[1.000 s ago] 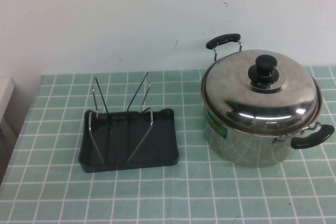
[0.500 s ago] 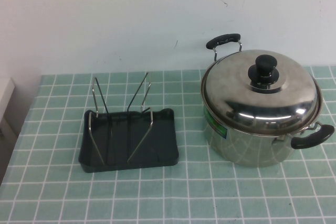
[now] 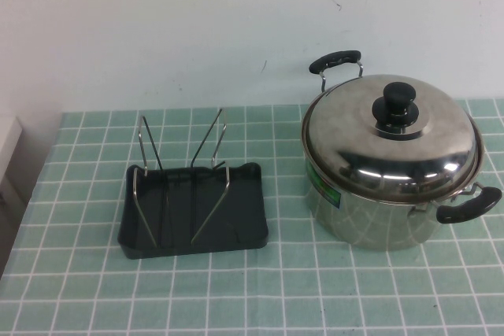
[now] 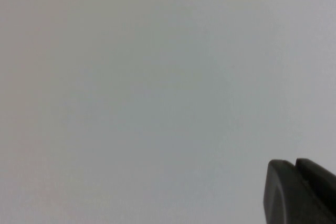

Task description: Put pot lid on rack

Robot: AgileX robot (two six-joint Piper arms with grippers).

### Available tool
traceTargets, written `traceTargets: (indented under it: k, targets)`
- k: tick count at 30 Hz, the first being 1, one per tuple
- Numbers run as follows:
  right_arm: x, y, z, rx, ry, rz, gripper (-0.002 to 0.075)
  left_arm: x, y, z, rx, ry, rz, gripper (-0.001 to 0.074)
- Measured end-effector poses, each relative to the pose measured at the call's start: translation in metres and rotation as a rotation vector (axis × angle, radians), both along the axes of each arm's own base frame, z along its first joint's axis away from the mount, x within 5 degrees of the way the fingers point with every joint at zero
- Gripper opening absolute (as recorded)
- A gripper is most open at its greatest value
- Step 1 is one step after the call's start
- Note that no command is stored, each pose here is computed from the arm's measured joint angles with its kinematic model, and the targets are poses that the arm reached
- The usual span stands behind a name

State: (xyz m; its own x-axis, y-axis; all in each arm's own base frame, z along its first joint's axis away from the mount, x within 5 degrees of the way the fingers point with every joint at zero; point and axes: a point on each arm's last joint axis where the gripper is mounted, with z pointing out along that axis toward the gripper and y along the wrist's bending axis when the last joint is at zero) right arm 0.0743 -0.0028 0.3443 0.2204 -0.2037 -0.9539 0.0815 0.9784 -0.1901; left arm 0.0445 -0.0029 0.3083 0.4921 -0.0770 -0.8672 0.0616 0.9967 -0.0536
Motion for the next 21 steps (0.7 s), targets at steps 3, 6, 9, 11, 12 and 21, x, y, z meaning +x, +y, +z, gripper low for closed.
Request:
traceTargets:
  k: [3,6,9,11,12,21]
  targets:
    - [0.032,0.0,-0.003,-0.009,0.09,0.002,-0.0001,0.006,0.0,0.0,-0.031,0.016,-0.021,-0.0003]
    - [0.065,0.006,-0.01,-0.059,0.109,0.051,-0.0001,0.009,-0.001,-0.001,-0.036,0.037,-0.036,-0.0004]
    - [0.093,0.025,-0.013,-0.117,0.048,0.186,-0.0001,0.012,-0.002,-0.004,-0.026,0.076,-0.057,-0.0004]
    - [0.112,0.04,-0.019,-0.148,0.041,0.299,-0.0001,0.013,-0.003,-0.008,-0.009,0.12,-0.066,-0.0003]
    - [0.119,0.047,-0.02,-0.145,0.033,0.348,-0.0001,0.014,-0.004,-0.01,0.005,0.144,-0.068,-0.0003]
    - [0.191,0.088,-0.058,-0.112,0.155,0.567,0.0037,0.019,-0.005,-0.028,0.056,0.283,-0.064,-0.0003]
